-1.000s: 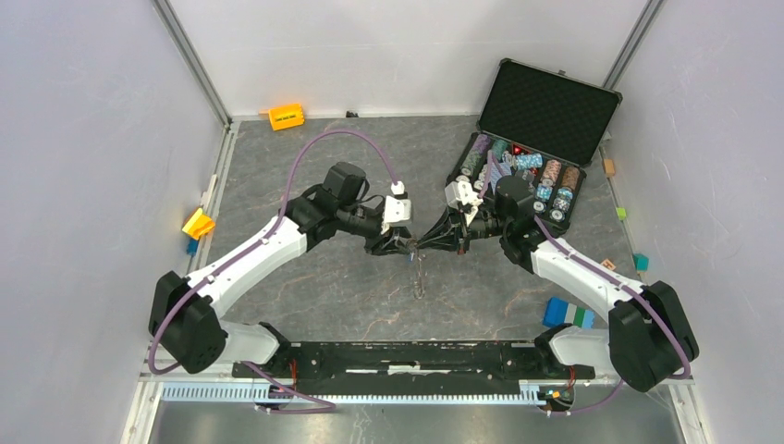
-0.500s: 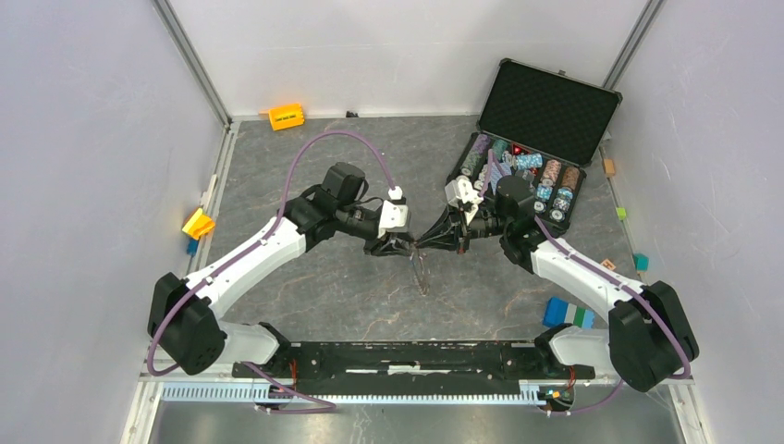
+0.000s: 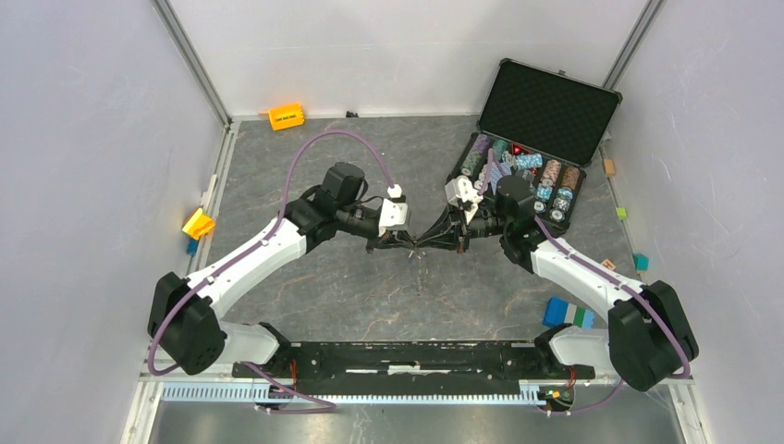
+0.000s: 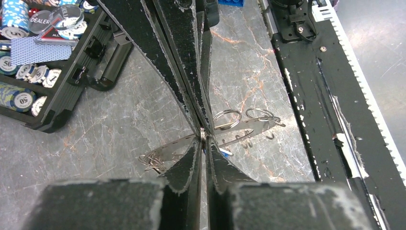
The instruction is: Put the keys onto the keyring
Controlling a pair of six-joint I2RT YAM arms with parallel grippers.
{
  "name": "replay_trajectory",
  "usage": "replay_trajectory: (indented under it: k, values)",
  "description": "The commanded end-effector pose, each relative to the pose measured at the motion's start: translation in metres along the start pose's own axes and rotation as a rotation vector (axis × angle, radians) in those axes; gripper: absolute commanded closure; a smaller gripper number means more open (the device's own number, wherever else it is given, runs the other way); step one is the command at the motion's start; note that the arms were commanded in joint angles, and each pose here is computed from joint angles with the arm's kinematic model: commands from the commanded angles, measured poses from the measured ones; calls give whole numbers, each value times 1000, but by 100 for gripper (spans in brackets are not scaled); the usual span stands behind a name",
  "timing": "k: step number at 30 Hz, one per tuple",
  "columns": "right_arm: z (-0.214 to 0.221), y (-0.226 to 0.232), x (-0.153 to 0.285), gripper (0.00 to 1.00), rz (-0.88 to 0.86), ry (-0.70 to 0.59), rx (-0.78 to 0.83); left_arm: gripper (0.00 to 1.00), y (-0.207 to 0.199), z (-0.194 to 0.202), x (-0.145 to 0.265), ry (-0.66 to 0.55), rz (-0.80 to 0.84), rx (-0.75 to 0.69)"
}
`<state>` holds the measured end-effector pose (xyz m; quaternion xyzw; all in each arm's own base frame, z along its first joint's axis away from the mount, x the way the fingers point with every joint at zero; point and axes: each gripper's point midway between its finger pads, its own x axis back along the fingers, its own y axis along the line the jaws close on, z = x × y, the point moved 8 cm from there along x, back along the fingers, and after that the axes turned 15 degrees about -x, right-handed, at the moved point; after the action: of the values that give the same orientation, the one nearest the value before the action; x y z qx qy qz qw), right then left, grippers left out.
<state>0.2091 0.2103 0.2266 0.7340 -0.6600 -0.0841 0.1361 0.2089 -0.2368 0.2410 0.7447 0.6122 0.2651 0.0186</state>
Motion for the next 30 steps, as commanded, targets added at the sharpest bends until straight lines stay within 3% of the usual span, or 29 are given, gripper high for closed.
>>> replay_trajectory:
  k: [1,10,17,30]
  values:
    - [-11,0,-1,100,-7,-27,68,97,1,-1,-1,-16,-10,3]
    - [-2,-16,4,99,105,35,103,98,-2,0,10,113,-84,42]
    - [1,-20,4,85,132,50,105,98,3,-7,7,238,-91,106]
    - [-6,-14,5,50,120,69,139,98,3,-20,11,304,-139,81]
